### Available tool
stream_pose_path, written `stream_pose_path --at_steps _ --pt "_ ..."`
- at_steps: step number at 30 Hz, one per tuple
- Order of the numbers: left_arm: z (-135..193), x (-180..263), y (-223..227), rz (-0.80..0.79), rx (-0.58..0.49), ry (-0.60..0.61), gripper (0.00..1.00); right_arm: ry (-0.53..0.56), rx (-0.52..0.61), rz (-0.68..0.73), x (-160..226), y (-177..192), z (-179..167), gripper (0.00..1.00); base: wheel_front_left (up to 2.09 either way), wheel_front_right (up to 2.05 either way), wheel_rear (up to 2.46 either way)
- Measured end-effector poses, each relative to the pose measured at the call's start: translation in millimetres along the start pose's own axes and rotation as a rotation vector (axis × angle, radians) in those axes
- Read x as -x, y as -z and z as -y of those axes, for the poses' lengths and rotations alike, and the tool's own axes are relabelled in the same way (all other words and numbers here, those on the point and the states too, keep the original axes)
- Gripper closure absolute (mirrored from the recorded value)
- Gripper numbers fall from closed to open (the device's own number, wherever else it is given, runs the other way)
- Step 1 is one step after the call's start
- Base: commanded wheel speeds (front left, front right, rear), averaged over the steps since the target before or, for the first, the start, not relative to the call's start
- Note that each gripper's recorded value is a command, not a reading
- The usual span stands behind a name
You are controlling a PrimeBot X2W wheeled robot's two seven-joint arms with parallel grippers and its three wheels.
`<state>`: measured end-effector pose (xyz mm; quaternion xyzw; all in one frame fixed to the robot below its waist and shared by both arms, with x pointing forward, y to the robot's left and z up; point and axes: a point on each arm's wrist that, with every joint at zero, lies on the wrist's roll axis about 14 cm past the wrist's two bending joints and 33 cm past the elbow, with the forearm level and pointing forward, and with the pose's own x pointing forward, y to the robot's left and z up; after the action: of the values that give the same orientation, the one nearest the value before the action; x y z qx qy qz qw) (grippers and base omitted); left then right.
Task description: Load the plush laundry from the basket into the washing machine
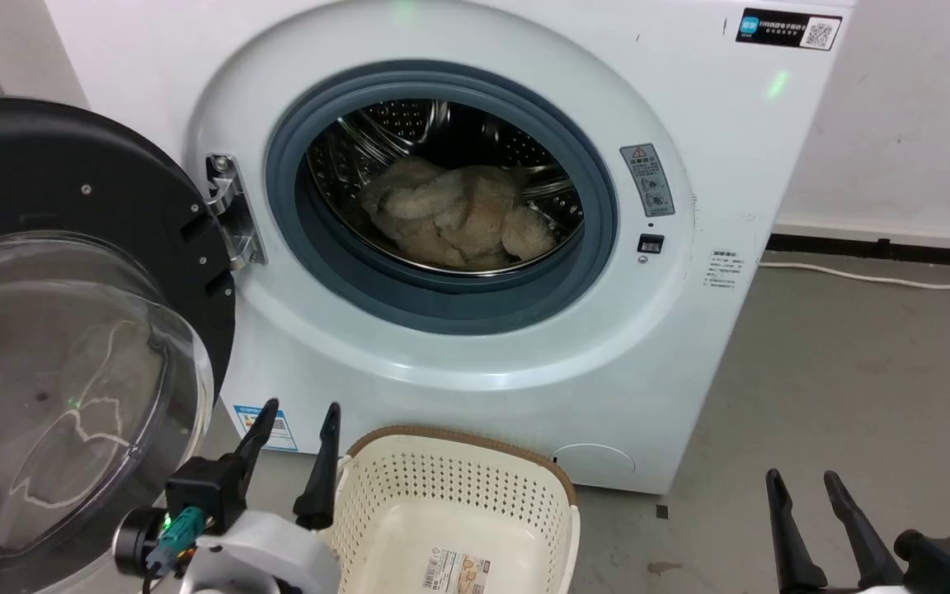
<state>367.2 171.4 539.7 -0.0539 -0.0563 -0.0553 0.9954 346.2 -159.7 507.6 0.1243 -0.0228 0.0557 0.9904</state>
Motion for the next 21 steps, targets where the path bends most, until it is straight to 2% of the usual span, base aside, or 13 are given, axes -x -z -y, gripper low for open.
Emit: stream_pose_path --at_steps 13,21 --pt "-20.9 22.2 -0.4 -0.015 0.015 -0.074 0.0 -0.014 0.015 0.001 4.2 -4.2 -4.2 0.0 0.0 0.0 0.0" --pt "-22.7 27.0 2.0 -0.026 0.018 -0.086 0.0 -0.013 0.015 -0.009 7.5 -1.6 -4.2 0.0 0.0 0.0 0.0"
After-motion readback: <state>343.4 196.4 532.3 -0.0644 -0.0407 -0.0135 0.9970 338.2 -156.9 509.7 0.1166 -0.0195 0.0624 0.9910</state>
